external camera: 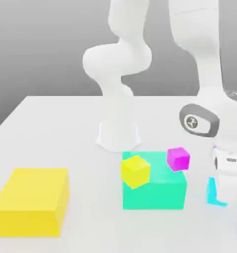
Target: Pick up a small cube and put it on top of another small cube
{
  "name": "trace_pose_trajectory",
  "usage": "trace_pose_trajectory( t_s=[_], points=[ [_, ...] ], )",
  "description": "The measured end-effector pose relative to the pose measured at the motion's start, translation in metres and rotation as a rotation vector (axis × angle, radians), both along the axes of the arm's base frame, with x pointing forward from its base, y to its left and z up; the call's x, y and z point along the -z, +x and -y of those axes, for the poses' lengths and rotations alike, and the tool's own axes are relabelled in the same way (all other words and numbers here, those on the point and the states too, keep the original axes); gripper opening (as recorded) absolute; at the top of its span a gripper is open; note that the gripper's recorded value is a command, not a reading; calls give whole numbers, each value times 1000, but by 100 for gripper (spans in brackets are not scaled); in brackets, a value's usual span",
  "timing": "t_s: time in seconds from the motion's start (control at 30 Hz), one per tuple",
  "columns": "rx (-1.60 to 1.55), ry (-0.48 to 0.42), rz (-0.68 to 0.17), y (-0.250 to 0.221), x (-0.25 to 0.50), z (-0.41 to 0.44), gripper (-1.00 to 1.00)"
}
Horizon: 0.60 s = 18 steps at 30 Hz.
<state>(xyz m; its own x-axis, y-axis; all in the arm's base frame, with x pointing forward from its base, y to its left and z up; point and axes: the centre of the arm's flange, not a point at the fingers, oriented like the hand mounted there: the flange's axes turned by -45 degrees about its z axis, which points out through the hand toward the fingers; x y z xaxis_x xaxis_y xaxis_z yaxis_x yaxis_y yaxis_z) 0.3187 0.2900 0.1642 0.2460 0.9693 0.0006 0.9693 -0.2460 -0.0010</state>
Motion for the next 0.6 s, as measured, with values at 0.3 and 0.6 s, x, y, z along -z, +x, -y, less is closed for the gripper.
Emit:
trace_pose_trajectory(
  t_s=[0.3, 0.6],
  points=[
    [351, -30, 20, 41, -91, 88, -100],
    [844, -18, 12, 41, -166, 205, -100]
  ],
)
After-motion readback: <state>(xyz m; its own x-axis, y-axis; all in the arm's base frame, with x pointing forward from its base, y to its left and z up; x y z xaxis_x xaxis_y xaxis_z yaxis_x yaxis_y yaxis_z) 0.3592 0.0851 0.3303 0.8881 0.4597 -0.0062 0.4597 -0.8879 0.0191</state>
